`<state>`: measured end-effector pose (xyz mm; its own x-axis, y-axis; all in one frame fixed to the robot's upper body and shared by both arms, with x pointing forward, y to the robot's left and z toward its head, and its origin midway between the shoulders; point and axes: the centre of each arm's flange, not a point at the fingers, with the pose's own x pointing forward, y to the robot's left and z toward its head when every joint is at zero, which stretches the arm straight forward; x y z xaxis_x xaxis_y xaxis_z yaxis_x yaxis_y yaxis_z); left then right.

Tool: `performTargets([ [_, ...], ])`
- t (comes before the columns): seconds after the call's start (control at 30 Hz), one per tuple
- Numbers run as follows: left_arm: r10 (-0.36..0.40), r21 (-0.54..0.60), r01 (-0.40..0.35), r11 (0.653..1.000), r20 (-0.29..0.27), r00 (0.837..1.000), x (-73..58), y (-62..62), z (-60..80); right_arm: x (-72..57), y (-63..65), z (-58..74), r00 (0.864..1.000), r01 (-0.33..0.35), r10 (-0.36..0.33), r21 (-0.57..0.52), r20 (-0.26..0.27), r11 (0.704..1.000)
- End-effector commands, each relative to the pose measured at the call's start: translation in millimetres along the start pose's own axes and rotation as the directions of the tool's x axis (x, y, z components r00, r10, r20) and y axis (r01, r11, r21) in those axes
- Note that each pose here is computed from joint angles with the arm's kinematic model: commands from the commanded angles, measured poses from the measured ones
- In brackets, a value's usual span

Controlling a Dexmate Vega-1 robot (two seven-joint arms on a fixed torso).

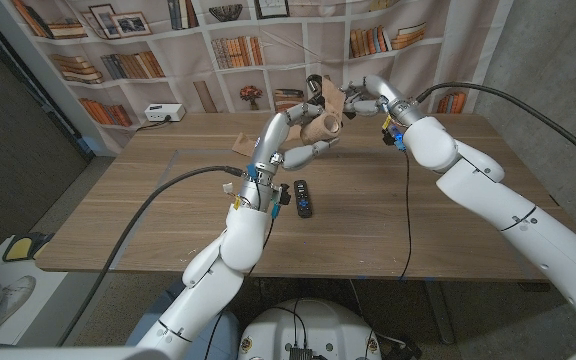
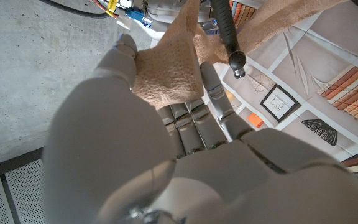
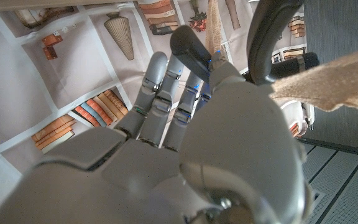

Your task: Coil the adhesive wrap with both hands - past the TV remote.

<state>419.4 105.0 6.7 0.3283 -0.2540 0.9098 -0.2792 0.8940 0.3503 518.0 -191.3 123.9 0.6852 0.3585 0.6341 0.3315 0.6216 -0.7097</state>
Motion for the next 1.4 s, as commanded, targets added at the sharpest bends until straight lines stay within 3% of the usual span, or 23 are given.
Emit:
performTargets([
  [0.03, -0.01, -0.007, 0.01, 1.0, -0.048, 0.999, -8.5, -0.7, -7.5, -6.8, -5.1, 2.5, 1.0, 0.012, -0.013, 0.035, 0.02, 0.999],
  [0.63, -0.013, -0.098, -0.006, 0.995, -0.191, 0.982, -35.5, -9.5, -25.6, -15.4, -16.8, 3.0, 0.999, 0.033, -0.035, 0.062, 0.041, 0.998],
  [0.97, 0.029, -0.103, -0.059, 0.993, -0.268, 0.963, -56.8, -0.4, -33.2, -22.6, -21.8, -3.3, 0.998, 0.044, -0.047, 0.074, 0.036, 0.996],
  [1.4, 0.101, -0.128, -0.151, 0.98, -0.336, 0.936, -65.1, 19.1, -43.1, -33.8, -21.8, -2.7, 0.998, 0.041, -0.044, 0.08, 0.042, 0.996],
])
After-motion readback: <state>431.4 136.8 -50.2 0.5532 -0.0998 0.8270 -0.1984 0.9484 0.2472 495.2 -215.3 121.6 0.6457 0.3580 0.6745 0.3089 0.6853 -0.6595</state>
